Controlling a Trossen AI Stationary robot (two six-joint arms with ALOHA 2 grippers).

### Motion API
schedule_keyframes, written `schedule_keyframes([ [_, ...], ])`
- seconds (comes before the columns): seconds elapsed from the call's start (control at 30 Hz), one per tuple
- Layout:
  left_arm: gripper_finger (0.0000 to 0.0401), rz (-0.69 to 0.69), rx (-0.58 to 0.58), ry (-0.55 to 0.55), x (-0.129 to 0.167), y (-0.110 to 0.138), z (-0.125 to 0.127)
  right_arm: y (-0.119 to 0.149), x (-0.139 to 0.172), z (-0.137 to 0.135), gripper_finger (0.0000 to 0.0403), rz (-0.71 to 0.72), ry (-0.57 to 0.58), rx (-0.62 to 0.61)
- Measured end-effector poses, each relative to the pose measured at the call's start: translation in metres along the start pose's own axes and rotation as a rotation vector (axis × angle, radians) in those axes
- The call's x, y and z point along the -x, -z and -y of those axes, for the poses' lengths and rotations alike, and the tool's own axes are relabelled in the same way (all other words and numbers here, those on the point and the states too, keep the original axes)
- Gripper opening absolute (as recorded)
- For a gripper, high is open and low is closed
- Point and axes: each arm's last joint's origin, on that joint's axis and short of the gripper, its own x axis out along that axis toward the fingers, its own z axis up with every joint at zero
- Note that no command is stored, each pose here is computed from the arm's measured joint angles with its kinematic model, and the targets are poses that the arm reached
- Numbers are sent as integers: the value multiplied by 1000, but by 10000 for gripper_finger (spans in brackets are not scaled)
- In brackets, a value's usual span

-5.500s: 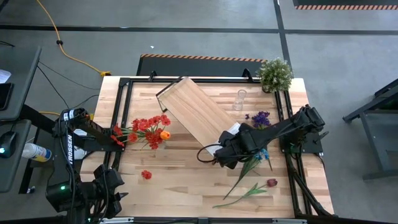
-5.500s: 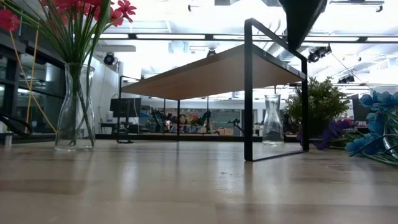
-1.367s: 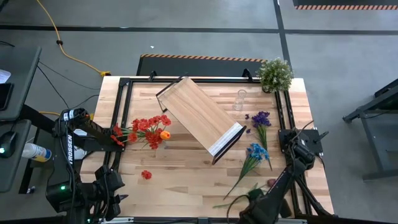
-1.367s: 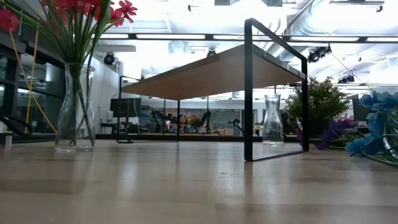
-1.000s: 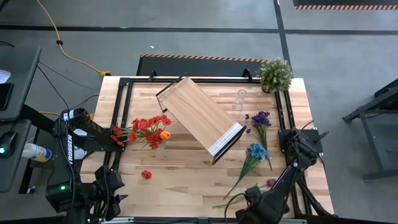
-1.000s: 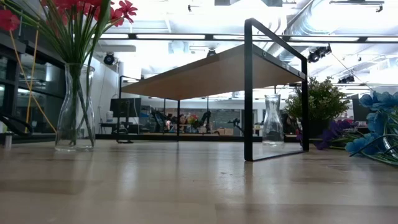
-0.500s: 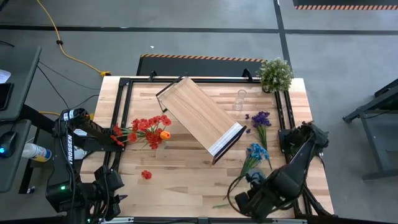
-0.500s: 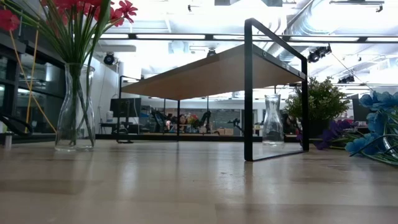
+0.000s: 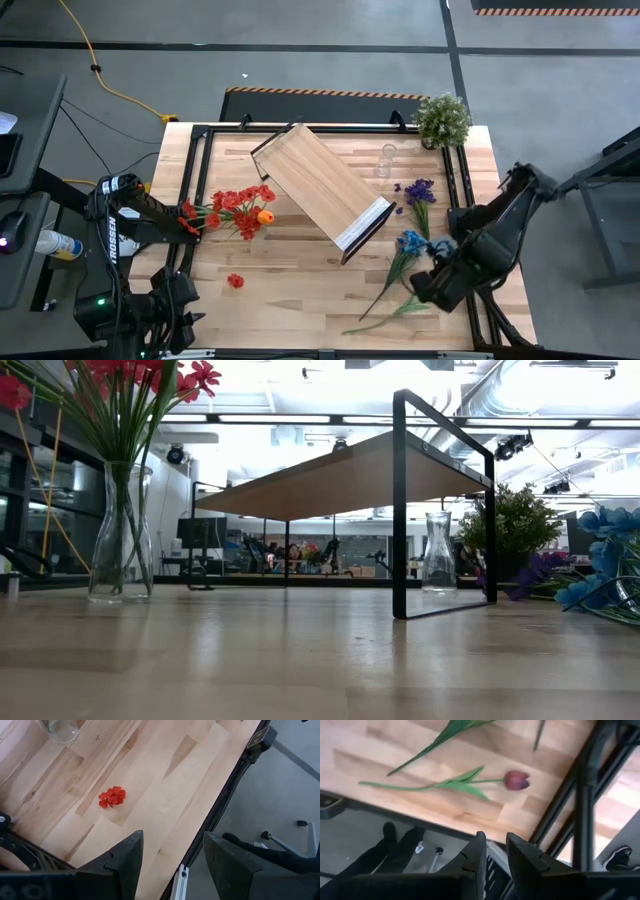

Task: Pick and place flowers into a vace then onto a shelf
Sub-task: Put the red flower into the top transparent vase

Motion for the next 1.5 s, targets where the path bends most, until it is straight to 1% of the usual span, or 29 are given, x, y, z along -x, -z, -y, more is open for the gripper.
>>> schedule_keyframes([
  [0.23, 239, 1, 46, -2, 0, 0, 0, -20, -7, 29, 67, 27, 19, -18],
  [0.47, 239, 5, 78, -7, 0, 0, -1, -32, -29, 41, 67, 30, 61, -55],
  [0.7, 239, 9, 78, -7, 0, 0, -1, -32, -67, 30, 67, -24, -7, -59],
  [0.8, 239, 9, 77, -9, 0, -1, -1, -33, -81, 32, 67, -46, 20, -74],
  [0.83, 239, 9, 77, -9, 0, -1, -1, -34, -84, 33, 67, -47, 33, -81],
  [0.9, 239, 9, 77, -9, 0, -1, -1, -34, -87, 31, 67, -51, 16, -86],
  [1.0, 239, 9, 77, -9, 0, -1, -1, -32, -92, 22, 67, -66, -44, -83],
  [1.13, 239, 9, 76, -9, 0, -1, -1, -33, -103, 9, 67, -60, -50, -94],
  [1.33, 239, 10, 72, -12, 0, -1, -1, -31, -118, -11, 67, -92, -91, -103],
  [1.5, 239, 7, 56, -12, 0, -1, -1, -28, -129, -19, 67, -130, -66, -112],
])
